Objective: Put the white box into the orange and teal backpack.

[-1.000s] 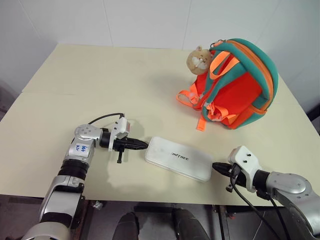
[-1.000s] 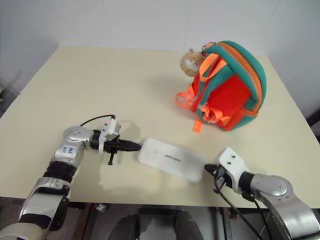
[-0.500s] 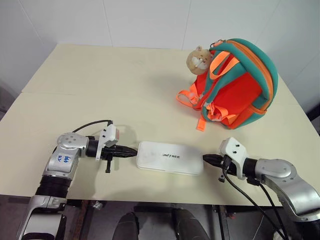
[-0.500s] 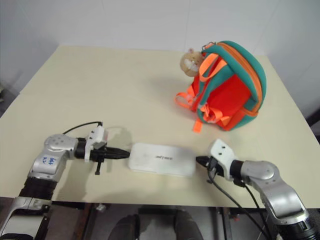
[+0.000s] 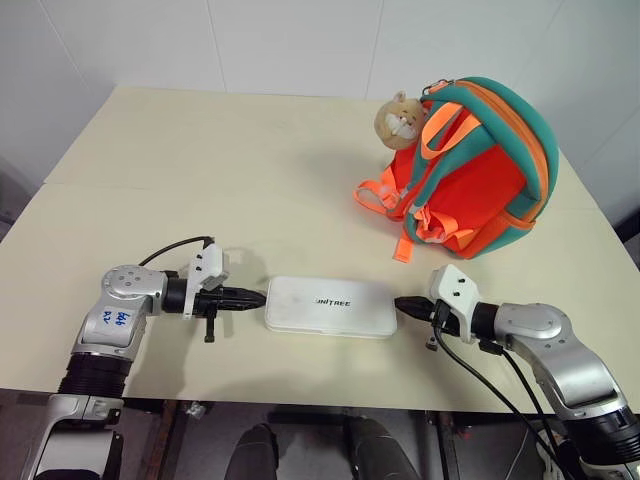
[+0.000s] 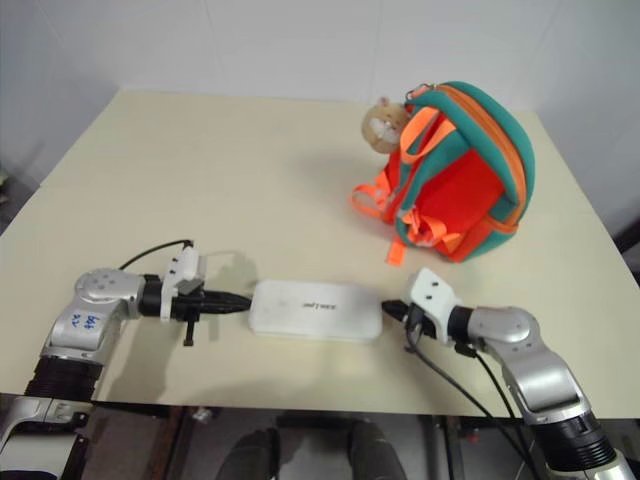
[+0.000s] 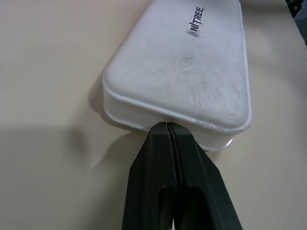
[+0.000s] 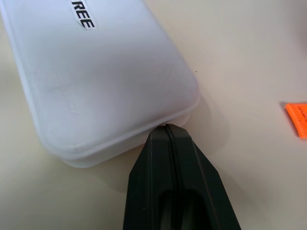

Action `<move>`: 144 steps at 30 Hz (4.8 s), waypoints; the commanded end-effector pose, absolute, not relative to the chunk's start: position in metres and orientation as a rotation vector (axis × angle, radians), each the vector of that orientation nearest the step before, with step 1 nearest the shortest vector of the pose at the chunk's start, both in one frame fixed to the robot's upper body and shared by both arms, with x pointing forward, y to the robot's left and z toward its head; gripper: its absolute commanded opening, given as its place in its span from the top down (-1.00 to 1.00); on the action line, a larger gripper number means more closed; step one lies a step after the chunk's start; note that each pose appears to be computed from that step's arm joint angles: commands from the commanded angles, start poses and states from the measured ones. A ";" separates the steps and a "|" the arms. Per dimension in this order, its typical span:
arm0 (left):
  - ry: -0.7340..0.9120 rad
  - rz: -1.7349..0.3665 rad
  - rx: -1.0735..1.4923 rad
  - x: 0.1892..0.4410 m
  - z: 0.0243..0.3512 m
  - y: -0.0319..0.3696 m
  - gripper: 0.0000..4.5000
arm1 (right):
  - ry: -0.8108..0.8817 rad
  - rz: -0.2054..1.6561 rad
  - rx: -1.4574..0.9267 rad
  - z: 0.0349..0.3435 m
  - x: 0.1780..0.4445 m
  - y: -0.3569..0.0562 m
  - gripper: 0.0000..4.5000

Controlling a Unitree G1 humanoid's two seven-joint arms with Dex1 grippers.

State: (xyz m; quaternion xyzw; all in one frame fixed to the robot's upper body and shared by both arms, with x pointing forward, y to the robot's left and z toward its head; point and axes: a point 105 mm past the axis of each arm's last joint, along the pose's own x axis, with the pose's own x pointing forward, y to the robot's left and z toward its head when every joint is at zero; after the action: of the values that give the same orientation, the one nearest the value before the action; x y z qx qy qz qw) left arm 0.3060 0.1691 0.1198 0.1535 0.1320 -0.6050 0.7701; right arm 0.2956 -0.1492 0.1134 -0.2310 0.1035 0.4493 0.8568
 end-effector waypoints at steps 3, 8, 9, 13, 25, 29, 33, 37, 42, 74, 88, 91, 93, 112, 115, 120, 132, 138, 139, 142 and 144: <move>0.245 -1.340 0.351 0.304 0.127 0.163 0.99 | 0.156 1.015 -0.482 0.123 0.289 -0.133 1.00; 0.236 -1.271 0.372 0.313 0.130 0.171 0.99 | 0.163 0.978 -0.488 0.125 0.292 -0.140 1.00; 0.235 -1.267 0.375 0.313 0.131 0.173 0.99 | 0.167 0.970 -0.490 0.125 0.292 -0.142 1.00; 0.243 -1.211 0.392 0.318 0.131 0.181 0.99 | 0.187 0.932 -0.507 0.123 0.293 -0.154 1.00; 0.385 -0.812 0.323 0.352 0.139 0.232 0.60 | 0.167 0.717 -0.590 0.143 0.310 -0.205 0.60; 0.268 -0.787 0.161 0.358 0.164 0.228 0.02 | 0.169 0.729 -0.590 0.146 0.304 -0.207 -0.01; 0.224 -0.806 0.021 0.352 0.177 0.221 -0.50 | 0.168 0.740 -0.598 0.143 0.301 -0.204 -0.58; 0.233 -0.830 -0.108 0.345 0.182 0.213 -0.97 | 0.155 0.751 -0.599 0.141 0.302 -0.197 -1.00; 0.304 -0.883 -0.245 0.332 0.175 0.205 -0.97 | 0.126 0.756 -0.619 0.133 0.308 -0.185 -1.00; 0.772 -1.175 -0.709 0.301 0.126 0.154 -0.97 | 0.068 0.823 -0.643 0.129 0.310 -0.158 -1.00; 0.820 -1.243 -0.636 0.300 0.120 0.137 -0.97 | 0.054 0.825 -0.635 0.130 0.312 -0.154 -1.00; 0.781 -1.231 -0.633 0.308 0.124 0.131 -0.97 | 0.050 0.820 -0.633 0.130 0.313 -0.154 -1.00; 0.775 -1.234 -0.639 0.308 0.126 0.128 -0.97 | 0.050 0.818 -0.632 0.130 0.313 -0.155 -1.00; 0.743 -1.159 -0.649 0.311 0.127 0.150 -0.97 | 0.052 0.819 -0.630 0.130 0.313 -0.157 -1.00; 0.767 -1.158 -0.636 0.309 0.128 0.157 -0.97 | 0.051 0.822 -0.630 0.131 0.312 -0.157 -1.00; 0.790 -1.170 -0.612 0.306 0.128 0.163 -0.97 | 0.052 0.824 -0.634 0.131 0.312 -0.158 -1.00; 0.747 -1.238 -0.606 0.311 0.135 0.154 -0.47 | 0.051 0.822 -0.632 0.132 0.313 -0.158 -1.00; 0.741 -1.252 -0.614 0.312 0.138 0.151 0.36 | 0.051 0.818 -0.631 0.133 0.313 -0.158 -1.00; 0.738 -1.257 -0.619 0.312 0.139 0.150 0.41 | 0.051 0.819 -0.629 0.133 0.313 -0.158 -1.00; 0.735 -1.263 -0.627 0.311 0.140 0.150 0.44 | 0.049 0.821 -0.626 0.133 0.312 -0.158 -1.00; 0.735 -1.263 -0.629 0.310 0.139 0.150 0.44 | 0.049 0.822 -0.625 0.133 0.312 -0.158 -1.00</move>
State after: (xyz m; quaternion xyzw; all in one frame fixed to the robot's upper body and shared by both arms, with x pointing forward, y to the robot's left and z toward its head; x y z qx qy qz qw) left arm 0.3107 0.1537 0.1294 -0.2874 0.3457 -0.5510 0.7031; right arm 0.3134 -0.1598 0.1196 -0.2973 0.0491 0.3912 0.8696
